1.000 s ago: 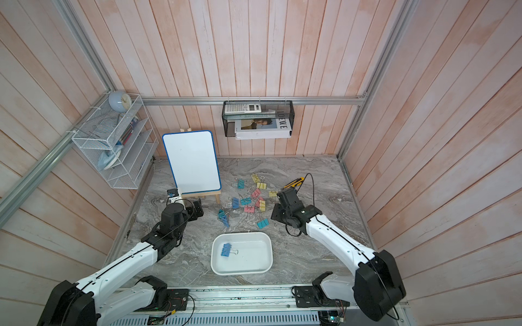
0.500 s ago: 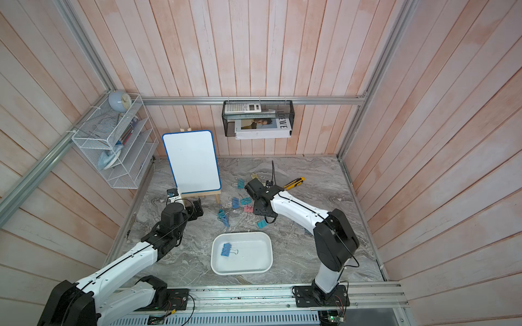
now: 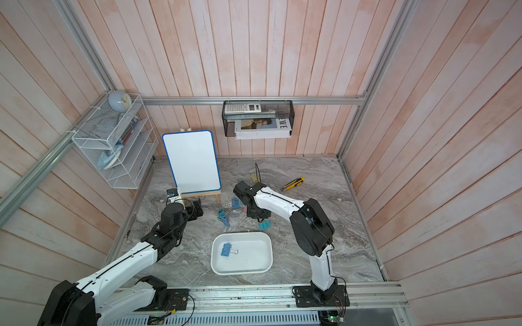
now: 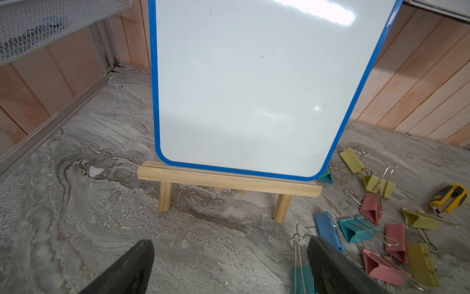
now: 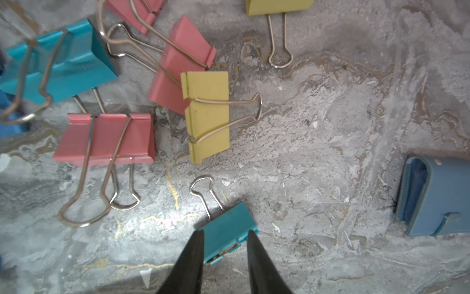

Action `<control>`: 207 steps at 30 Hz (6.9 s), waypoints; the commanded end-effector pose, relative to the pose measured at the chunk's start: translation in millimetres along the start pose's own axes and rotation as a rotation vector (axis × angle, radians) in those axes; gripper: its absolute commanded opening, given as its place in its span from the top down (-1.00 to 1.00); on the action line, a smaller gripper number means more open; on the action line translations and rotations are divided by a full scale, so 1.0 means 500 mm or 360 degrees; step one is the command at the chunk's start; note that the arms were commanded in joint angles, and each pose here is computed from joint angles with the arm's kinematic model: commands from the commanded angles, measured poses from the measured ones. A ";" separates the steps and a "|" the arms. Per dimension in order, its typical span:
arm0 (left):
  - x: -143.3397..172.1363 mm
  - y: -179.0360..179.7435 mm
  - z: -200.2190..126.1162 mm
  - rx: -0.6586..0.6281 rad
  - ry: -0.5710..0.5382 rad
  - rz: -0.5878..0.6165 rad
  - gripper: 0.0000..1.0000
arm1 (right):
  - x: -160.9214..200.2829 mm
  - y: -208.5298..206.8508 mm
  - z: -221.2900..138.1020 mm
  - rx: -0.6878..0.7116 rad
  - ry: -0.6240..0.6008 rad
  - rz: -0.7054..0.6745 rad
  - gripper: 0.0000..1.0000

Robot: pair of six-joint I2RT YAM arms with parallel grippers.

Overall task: Put the binder clips in the storage box
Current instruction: Pick up the binder clip at the center of the board, then place the binder clip in the storage box, then pick up the binder clip at the center of the board, then place the binder clip in the storage box.

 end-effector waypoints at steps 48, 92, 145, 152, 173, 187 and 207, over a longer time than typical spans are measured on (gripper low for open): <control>0.003 0.011 -0.010 -0.0009 -0.0041 0.0011 -1.00 | 0.303 0.065 -0.278 -0.1474 -0.0097 0.0037 1.00; 0.005 0.012 -0.009 -0.0018 -0.0041 0.0017 -1.00 | 0.190 -0.056 -0.252 -0.0957 -0.0595 0.0046 -0.33; 0.006 0.009 -0.002 -0.0015 -0.0026 0.0020 -1.00 | -0.024 0.121 -0.022 -0.0032 -0.0414 -0.1327 1.00; 0.005 0.010 -0.004 -0.0015 -0.0030 0.0024 -1.00 | -0.005 0.104 -0.106 -0.0319 -0.0407 -0.1112 1.00; 0.007 0.005 -0.006 0.0020 -0.0020 0.0001 -1.00 | 0.213 -0.035 -0.285 -0.1458 -0.0022 -0.0250 1.00; 0.010 0.004 -0.006 0.0031 -0.0014 0.0003 -1.00 | 0.330 0.059 -0.158 -0.1361 0.0189 -0.0238 1.00; 0.007 0.004 -0.007 0.0031 -0.0024 -0.0001 -1.00 | 0.346 0.045 -0.066 -0.1124 0.0281 -0.0137 0.46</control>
Point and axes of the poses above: each gripper's point midway between its finger pads, its own z axis out along the fingers, its own y axis along the line the jaws close on, x = y × z, the point moved 3 cm from there along -z, back along the fingers, and after that the axes turned 6 degrees about z, right-handed, at the moved point
